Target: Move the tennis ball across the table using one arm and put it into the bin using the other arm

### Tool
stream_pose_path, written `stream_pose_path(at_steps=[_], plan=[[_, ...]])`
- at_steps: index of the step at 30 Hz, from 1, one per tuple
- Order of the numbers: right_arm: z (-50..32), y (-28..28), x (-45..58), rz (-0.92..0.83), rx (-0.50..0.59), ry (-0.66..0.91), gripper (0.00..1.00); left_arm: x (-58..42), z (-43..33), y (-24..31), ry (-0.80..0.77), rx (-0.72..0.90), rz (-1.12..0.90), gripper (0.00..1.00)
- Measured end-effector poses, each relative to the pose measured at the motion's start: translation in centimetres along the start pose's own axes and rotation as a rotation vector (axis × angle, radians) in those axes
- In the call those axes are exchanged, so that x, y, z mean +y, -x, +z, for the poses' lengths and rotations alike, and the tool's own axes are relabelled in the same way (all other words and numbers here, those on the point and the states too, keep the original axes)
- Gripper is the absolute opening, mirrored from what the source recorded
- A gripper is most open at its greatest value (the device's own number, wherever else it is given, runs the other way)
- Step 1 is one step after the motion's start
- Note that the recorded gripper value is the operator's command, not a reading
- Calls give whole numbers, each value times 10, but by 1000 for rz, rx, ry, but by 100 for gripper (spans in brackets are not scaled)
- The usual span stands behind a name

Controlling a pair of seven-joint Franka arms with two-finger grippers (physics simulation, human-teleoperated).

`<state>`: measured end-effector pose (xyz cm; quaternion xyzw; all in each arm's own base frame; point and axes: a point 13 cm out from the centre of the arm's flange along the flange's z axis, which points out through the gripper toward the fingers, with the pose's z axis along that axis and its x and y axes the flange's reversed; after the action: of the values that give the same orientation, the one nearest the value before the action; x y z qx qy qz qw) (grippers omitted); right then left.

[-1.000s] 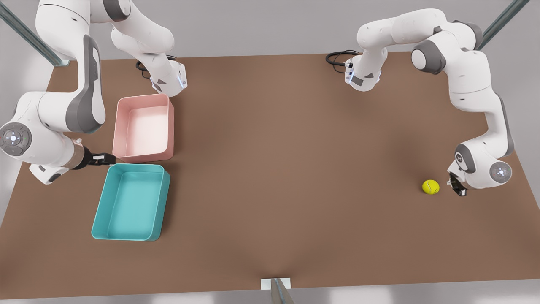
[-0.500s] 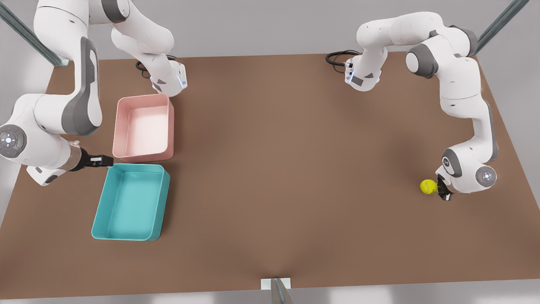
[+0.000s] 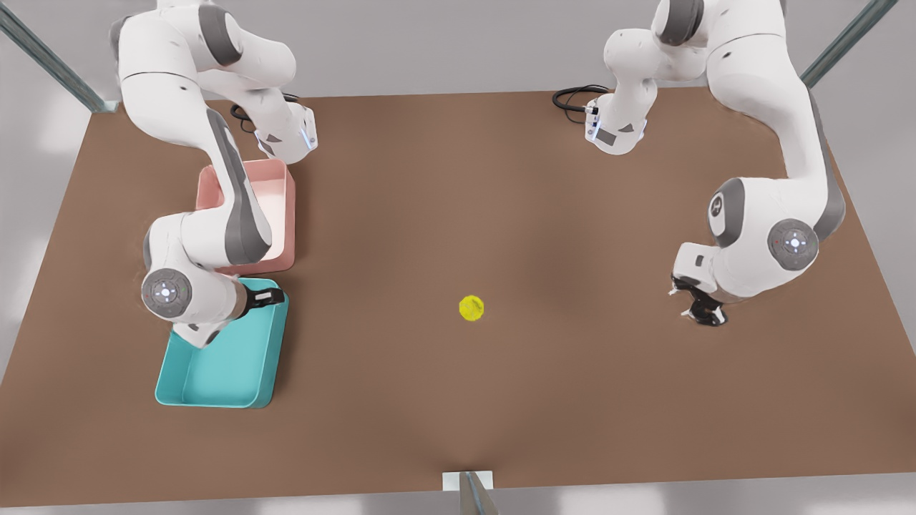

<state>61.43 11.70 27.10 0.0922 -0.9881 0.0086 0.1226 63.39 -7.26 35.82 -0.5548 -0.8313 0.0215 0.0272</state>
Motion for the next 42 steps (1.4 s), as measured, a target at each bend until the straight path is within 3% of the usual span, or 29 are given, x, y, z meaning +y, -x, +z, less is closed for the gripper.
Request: stream_pose_path(at_steps=[4,7,12,26,42], plan=[[78,34,94,-20,-20,17,100,-37,-8,-24,-117,85,-223,100],[147,22,144,-22,-25,15,100,-50,-27,-21,-126,115,-342,100],[175,17,204,-5,-118,29,100,-75,-43,-4,-176,117,-537,100],[186,-20,188,198,-183,53,100,-89,-39,-14,-227,200,-943,100],[235,-2,163,318,-169,51,100,-94,-35,-14,-222,244,-1134,100]])
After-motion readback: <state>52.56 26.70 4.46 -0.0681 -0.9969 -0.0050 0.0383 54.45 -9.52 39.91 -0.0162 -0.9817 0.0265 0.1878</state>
